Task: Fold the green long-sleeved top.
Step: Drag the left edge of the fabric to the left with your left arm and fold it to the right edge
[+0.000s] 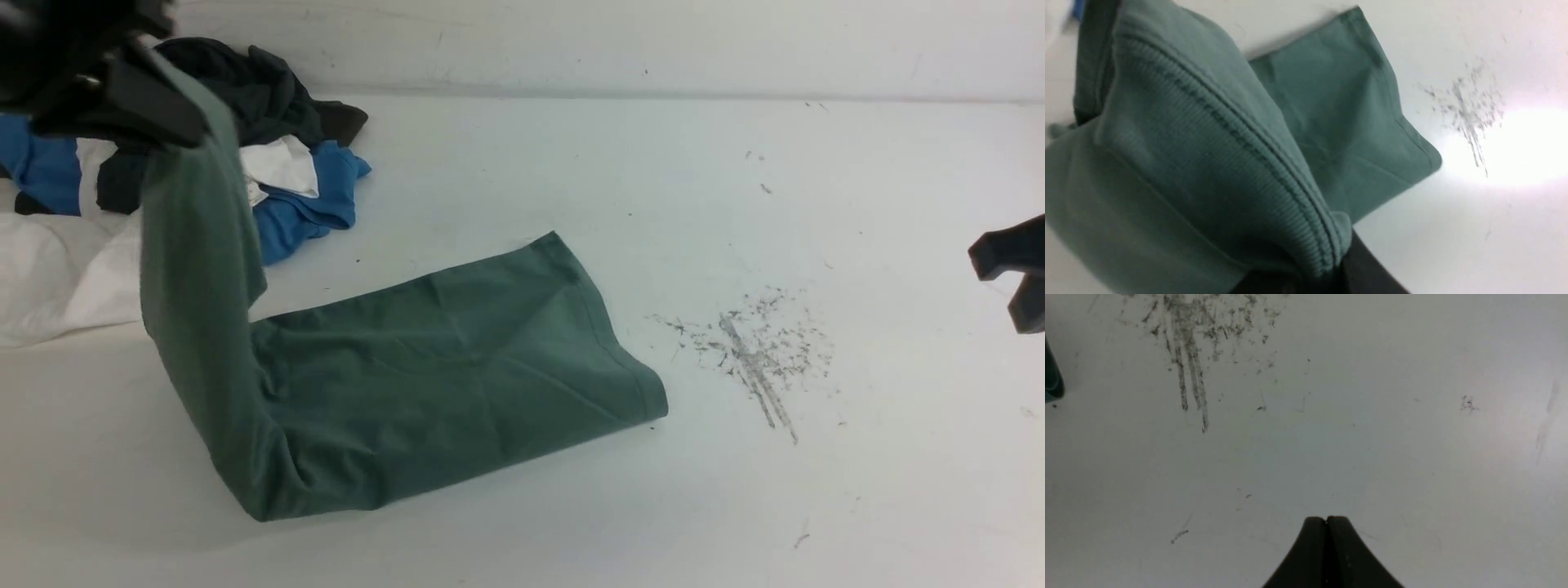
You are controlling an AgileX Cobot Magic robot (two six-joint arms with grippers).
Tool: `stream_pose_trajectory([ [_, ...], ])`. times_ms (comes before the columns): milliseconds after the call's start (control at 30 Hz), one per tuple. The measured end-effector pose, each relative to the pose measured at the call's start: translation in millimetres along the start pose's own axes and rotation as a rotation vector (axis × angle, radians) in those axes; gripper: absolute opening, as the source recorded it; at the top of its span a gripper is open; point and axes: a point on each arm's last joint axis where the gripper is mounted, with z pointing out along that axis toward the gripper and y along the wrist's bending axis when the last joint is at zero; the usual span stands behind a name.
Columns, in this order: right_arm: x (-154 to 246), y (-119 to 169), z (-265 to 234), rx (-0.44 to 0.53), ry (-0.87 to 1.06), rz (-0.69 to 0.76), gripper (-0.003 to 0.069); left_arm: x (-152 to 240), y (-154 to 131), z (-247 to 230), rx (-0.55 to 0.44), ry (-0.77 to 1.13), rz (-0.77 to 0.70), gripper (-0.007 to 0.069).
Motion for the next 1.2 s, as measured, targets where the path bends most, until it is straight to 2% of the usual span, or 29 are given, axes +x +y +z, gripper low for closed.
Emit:
stream_pose_trajectory([
  [100, 0.0, 0.1, 0.0, -0.001, 0.000, 0.000, -0.0014, -4.1, -17.9, 30.7, 0.042, 0.065, 0.041, 0.0047],
  [267, 0.0, 0.9, 0.0, -0.010, 0.000, 0.005, -0.0014, -17.0, -57.6, 120.4, 0.108, 0.174, 0.134, 0.0047],
  [367, 0.0, 1.0, 0.0, -0.011, 0.000, 0.005, -0.0014, -19.7, -67.9, 146.0, 0.121, 0.187, 0.156, 0.0047],
  [433, 0.0, 1.3, 0.0, -0.014, 0.000, 0.007, -0.0014, -20.3, -78.8, 180.3, 0.134, 0.206, 0.176, 0.0047],
  [633, 0.0, 1.3, 0.0, -0.014, 0.000, 0.010, -0.0014, -10.3, -84.2, 242.8, 0.131, 0.243, 0.183, 0.0055],
  [733, -0.1, 1.9, 0.0, -0.021, -0.001, 0.013, -0.0015, -2.7, -82.9, 261.5, 0.126, 0.280, 0.177, 0.0115],
  [900, -0.2, 4.0, -0.1, -0.044, -0.002, 0.016, -0.0015, -4.6, -85.2, 261.8, 0.135, 0.268, 0.176, 0.0290],
  [1000, -0.3, 5.8, -0.2, -0.064, -0.003, 0.014, -0.0015, -15.2, -85.2, 245.1, 0.144, 0.244, 0.181, 0.0383],
  [1100, -0.5, 9.2, -0.5, -0.101, -0.005, 0.019, -0.0015, -38.7, -81.2, 201.7, 0.154, 0.181, 0.192, 0.0419],
  [1200, -1.1, 16.1, -1.4, -0.174, -0.011, 0.018, -0.0015, -56.3, -75.9, 154.7, 0.146, 0.118, 0.207, 0.0406],
])
